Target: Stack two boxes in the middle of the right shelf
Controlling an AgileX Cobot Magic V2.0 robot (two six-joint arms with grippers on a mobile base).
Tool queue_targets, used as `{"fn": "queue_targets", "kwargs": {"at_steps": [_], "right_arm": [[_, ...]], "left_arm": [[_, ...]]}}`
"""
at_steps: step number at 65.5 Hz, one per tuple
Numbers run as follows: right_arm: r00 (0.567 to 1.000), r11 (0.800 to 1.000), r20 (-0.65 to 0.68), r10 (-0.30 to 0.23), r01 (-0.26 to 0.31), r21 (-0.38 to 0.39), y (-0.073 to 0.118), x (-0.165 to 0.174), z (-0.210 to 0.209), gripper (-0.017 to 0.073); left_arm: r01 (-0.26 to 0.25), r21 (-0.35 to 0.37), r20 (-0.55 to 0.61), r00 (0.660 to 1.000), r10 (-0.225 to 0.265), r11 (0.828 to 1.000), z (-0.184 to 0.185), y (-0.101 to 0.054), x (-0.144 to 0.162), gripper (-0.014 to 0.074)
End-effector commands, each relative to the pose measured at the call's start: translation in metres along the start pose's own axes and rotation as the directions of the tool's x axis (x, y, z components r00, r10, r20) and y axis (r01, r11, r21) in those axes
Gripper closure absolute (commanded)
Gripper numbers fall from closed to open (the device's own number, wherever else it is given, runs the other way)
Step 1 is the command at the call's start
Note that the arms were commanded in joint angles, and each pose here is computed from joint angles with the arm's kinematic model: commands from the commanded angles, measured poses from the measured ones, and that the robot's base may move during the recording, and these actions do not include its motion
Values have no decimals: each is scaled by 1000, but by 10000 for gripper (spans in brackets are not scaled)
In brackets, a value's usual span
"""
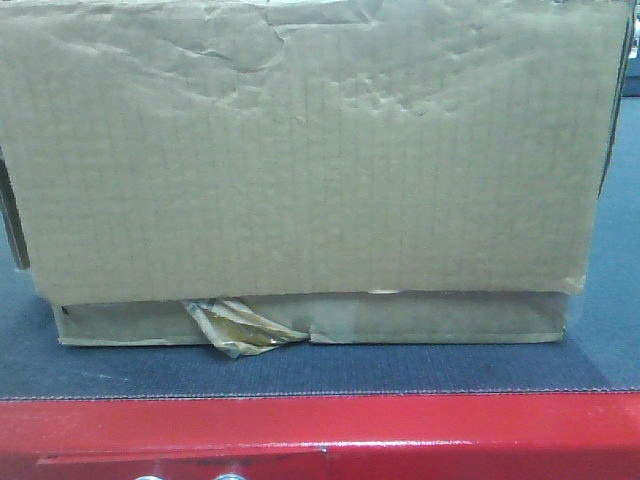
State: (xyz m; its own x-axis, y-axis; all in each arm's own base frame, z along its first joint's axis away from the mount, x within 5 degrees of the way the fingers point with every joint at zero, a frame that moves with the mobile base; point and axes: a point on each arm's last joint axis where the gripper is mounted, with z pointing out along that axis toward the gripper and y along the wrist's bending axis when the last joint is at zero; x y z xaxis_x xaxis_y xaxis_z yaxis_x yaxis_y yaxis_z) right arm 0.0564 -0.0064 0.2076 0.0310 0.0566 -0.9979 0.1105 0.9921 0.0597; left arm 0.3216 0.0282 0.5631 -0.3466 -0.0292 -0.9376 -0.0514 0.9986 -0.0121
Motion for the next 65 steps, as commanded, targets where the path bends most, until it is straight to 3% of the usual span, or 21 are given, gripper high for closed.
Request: {"fn": "queue_targets", "kwargs": {"at_steps": [1,10,21,27,35,49,65], "right_arm": [[1000,1000,26,-2,2,1,0,-2,0,722],[1000,1000,26,-2,2,1,0,-2,0,722],[1000,1000,26,-2,2,1,0,-2,0,722],[1000,1000,26,-2,2,1,0,-2,0,722],[1000,1000,26,-2,2,1,0,-2,0,722],[1000,1000,26,-2,2,1,0,-2,0,722],[1000,1000,26,-2,2,1,0,-2,0,722]], "left_arm": [[35,24,18,999,-35,999,-15,-32,-5,705],[56,13,19,998,-56,998,-15,-82,0,705],[139,94,-85,988,-131,986,-5,-138,24,705],[122,110,-192,976,-99,986,11,-165,49,705],[118,67,-329,940,-90,991,35,-180,86,705],[79,-3,-521,851,-69,997,66,-187,146,705],[71,11,-585,809,-51,997,89,-197,178,705]]}}
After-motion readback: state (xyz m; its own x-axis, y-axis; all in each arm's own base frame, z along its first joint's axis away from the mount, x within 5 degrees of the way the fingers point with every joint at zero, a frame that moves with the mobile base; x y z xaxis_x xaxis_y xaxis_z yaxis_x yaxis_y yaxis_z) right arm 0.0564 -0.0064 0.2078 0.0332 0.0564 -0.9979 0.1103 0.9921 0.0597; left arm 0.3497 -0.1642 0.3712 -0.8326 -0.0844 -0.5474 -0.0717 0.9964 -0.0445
